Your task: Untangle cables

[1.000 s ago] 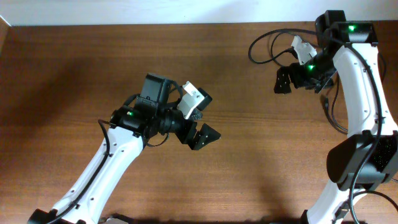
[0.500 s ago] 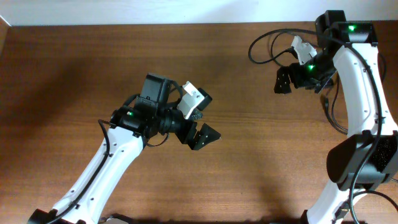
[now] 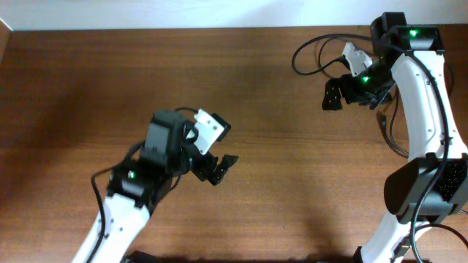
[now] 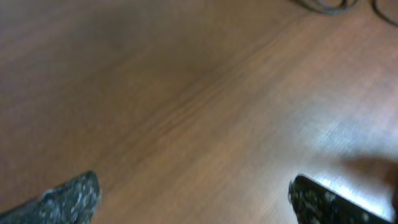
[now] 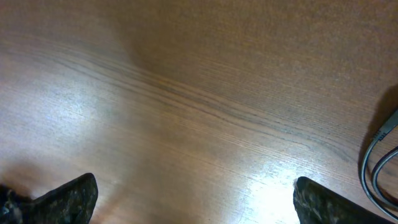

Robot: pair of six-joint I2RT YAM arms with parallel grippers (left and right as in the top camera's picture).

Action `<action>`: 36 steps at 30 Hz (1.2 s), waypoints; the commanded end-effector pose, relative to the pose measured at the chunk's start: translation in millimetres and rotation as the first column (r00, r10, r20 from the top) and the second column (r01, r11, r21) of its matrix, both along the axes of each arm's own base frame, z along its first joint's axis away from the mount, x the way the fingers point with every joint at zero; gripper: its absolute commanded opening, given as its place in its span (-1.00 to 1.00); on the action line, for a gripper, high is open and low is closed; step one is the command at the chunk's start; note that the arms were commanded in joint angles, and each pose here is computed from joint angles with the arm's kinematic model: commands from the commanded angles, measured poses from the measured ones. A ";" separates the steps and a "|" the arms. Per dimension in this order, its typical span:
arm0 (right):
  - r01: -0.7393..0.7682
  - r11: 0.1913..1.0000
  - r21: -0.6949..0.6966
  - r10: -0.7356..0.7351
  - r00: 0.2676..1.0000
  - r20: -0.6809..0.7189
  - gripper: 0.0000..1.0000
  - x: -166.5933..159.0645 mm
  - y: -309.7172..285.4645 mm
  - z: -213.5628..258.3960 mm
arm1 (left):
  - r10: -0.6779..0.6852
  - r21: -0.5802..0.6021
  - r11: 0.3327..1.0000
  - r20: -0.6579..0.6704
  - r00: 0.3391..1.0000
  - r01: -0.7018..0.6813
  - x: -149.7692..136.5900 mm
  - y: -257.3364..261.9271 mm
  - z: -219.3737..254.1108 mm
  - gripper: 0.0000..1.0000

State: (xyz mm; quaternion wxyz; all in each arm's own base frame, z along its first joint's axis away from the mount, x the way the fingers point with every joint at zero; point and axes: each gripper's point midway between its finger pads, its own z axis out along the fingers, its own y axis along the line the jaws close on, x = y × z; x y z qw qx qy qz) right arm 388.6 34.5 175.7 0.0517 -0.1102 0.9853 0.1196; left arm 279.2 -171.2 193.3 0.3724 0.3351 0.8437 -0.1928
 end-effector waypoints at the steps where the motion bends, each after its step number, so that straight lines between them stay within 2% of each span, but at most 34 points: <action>1: -0.002 1.000 0.006 0.002 1.000 -0.011 1.00 -1.1 4.1 -2.2 | 0.013 -0.041 0.999 0.115 0.993 -0.009 -13.4 6.8 -17.0 0.98; 3: -0.002 1.000 0.006 0.002 1.000 -0.011 1.00 -1.1 4.1 -2.2 | 0.000 -0.135 0.990 0.312 0.950 0.044 -20.6 2.6 -6.0 0.98; 5: -0.002 1.000 0.006 0.002 1.000 -0.011 1.00 -1.1 4.1 -2.2 | 0.027 -0.192 0.978 0.492 0.870 0.078 -30.9 6.5 12.8 0.98; 6: -0.002 1.000 0.006 0.002 1.000 -0.011 1.00 -1.1 4.1 -2.2 | 0.057 -0.228 0.968 0.612 0.789 0.107 -40.5 10.5 28.6 0.98; 7: -0.002 1.000 0.006 0.002 1.000 -0.011 1.00 -1.1 4.1 -2.2 | 0.098 -0.258 0.955 0.734 0.672 0.143 -52.7 16.1 47.6 0.98; 8: -0.002 1.000 0.006 0.002 1.000 -0.011 1.00 -1.1 4.1 -2.2 | 0.129 -0.268 0.951 0.795 0.593 0.152 -60.0 21.7 58.1 0.98; 9: -0.002 1.000 0.006 0.002 1.000 -0.011 0.99 -1.1 4.1 -2.2 | 0.173 -0.286 0.949 0.821 0.545 0.129 -63.4 30.9 64.8 0.98; 10: -0.002 1.000 0.006 0.002 1.000 -0.011 1.00 -1.1 4.1 -2.2 | 0.196 -0.292 0.951 0.828 0.525 0.105 -63.9 38.5 66.8 0.98; 16: -0.002 1.000 0.006 0.002 1.000 -0.011 1.00 -1.1 4.1 -2.2 | 0.262 -0.272 0.960 0.783 0.565 -0.067 -54.7 74.3 39.7 0.98; 18: -0.002 1.000 0.006 0.002 1.000 -0.011 1.00 -1.1 4.1 -2.2 | 0.295 -0.273 0.954 0.776 0.557 -0.125 -53.2 87.9 28.2 0.98; 21: -0.002 1.000 0.006 0.002 1.000 -0.011 1.00 -1.1 4.1 -2.2 | 0.309 -0.252 0.951 0.729 0.610 -0.180 -49.0 95.6 6.8 0.98; 24: -0.002 1.000 0.006 0.002 1.000 -0.011 1.00 -1.1 4.1 -2.2 | 0.318 -0.204 0.948 0.629 0.709 -0.244 -46.1 100.6 -31.2 0.98; 30: -0.002 1.000 0.006 0.002 1.000 -0.011 1.00 -1.1 4.1 -2.2 | 0.390 -0.207 0.918 0.622 0.679 -0.339 -40.4 116.8 -32.7 0.98; 32: -0.002 1.000 0.006 0.002 1.000 -0.011 1.00 -1.1 4.1 -2.2 | 0.503 -0.247 0.858 0.579 0.642 -0.450 -36.1 135.8 -35.6 0.98; 36: -0.002 1.000 0.006 0.002 1.000 -0.011 1.00 -1.1 4.1 -2.2 | 0.569 -0.234 0.802 0.578 0.584 -0.550 -33.9 155.9 -38.2 0.98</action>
